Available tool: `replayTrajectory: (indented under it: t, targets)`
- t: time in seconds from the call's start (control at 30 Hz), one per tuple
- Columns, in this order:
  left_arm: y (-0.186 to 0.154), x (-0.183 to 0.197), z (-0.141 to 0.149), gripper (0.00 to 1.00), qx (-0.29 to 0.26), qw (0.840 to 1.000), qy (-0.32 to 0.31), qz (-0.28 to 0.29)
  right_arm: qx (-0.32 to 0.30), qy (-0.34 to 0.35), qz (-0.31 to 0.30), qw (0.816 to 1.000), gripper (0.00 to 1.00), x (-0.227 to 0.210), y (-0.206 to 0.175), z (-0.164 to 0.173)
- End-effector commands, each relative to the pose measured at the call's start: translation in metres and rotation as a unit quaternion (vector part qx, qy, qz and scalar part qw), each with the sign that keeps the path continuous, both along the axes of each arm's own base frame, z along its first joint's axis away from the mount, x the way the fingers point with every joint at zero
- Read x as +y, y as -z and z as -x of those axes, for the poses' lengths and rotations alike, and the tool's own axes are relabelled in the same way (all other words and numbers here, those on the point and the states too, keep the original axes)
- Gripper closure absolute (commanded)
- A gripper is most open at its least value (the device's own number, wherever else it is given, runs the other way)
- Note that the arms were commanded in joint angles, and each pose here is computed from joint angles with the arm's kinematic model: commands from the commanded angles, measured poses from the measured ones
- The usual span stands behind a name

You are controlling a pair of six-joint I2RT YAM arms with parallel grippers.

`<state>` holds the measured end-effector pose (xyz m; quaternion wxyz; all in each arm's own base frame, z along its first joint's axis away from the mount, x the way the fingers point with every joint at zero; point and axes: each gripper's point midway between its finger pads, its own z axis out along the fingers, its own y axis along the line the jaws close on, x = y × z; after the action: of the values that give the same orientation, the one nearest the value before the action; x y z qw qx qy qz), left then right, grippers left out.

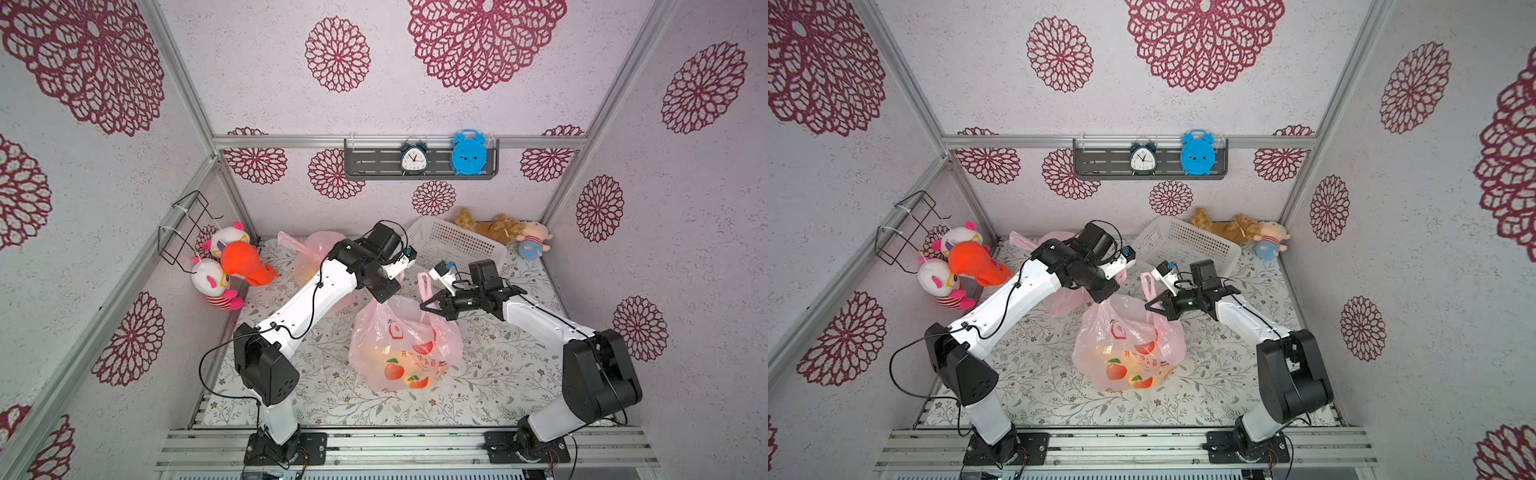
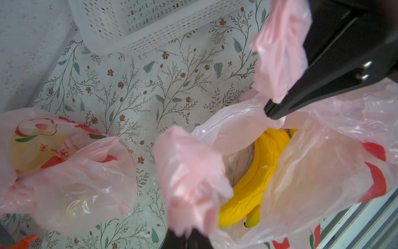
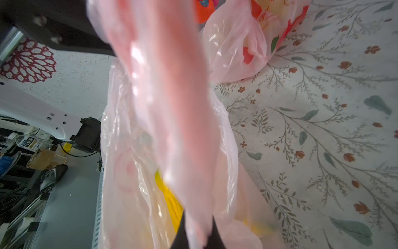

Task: Place the banana into a plastic bag & tie a knot
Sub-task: Cross the plastic bag at the center of the board.

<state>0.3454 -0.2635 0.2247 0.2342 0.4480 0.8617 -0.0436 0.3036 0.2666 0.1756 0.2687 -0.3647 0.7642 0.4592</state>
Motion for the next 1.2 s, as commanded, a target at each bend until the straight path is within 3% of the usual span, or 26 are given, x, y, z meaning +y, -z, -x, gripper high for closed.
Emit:
replayTrajectory:
  t: [0.0,0.13,0.37,0.6,0.83,0.87,1.17]
  targets:
    - [0.027,-0.016,0.000,1.00,0.032,0.999,0.005,0.023,0.002,-0.010,0.008,1.000,1.00,0.002,0.002,0.008]
    - [0.042,-0.033,0.001,1.00,0.048,0.997,0.017,0.058,0.014,0.003,0.031,0.999,1.00,-0.001,0.013,0.007]
    - [0.024,-0.048,-0.009,0.99,0.038,0.991,0.031,0.124,0.019,0.034,0.039,0.998,1.00,-0.005,0.023,0.000]
    - [0.002,-0.029,0.007,0.49,0.018,0.988,0.017,0.150,0.006,0.045,0.035,0.998,1.00,-0.006,0.012,-0.003]
    - [-0.016,-0.009,0.021,0.12,-0.017,0.979,-0.007,0.201,0.000,0.040,0.021,0.999,1.00,-0.005,0.003,-0.003]
    - [-0.018,-0.007,0.021,0.01,-0.023,0.978,-0.012,0.208,0.000,0.042,0.021,0.999,1.00,-0.005,0.002,-0.003]
    - [0.002,0.007,0.018,0.03,-0.052,0.971,-0.064,0.226,-0.005,0.039,0.015,0.999,1.00,-0.004,-0.005,-0.002]
